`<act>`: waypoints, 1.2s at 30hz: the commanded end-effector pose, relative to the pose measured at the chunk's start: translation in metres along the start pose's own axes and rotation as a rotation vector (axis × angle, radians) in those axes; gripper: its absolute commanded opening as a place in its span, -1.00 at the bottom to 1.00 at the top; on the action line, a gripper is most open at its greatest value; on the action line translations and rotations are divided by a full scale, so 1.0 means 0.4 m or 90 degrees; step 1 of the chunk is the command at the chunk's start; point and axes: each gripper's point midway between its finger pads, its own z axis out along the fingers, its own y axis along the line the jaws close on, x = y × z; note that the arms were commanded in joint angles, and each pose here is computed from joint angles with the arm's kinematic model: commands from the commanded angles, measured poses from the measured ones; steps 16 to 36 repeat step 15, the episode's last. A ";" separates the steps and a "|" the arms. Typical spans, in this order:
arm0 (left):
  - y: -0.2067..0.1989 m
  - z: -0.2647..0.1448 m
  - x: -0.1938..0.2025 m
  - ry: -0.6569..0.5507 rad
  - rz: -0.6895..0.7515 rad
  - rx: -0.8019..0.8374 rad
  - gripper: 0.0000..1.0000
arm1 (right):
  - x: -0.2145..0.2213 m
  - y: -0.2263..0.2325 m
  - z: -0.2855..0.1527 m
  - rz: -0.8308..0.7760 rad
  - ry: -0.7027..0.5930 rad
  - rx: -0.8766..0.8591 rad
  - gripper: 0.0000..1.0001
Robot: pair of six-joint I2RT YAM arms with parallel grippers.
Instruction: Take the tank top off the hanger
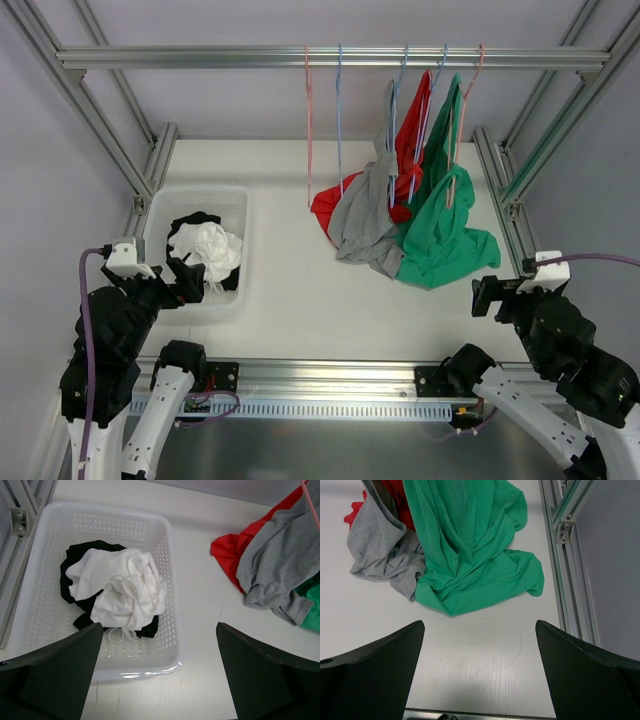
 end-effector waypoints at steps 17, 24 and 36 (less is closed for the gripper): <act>-0.023 0.028 0.032 0.043 -0.001 0.031 0.97 | -0.009 0.026 0.060 -0.031 0.039 0.042 0.99; -0.023 0.028 0.032 0.043 -0.001 0.031 0.97 | -0.009 0.026 0.060 -0.031 0.039 0.042 0.99; -0.023 0.028 0.032 0.043 -0.001 0.031 0.97 | -0.009 0.026 0.060 -0.031 0.039 0.042 0.99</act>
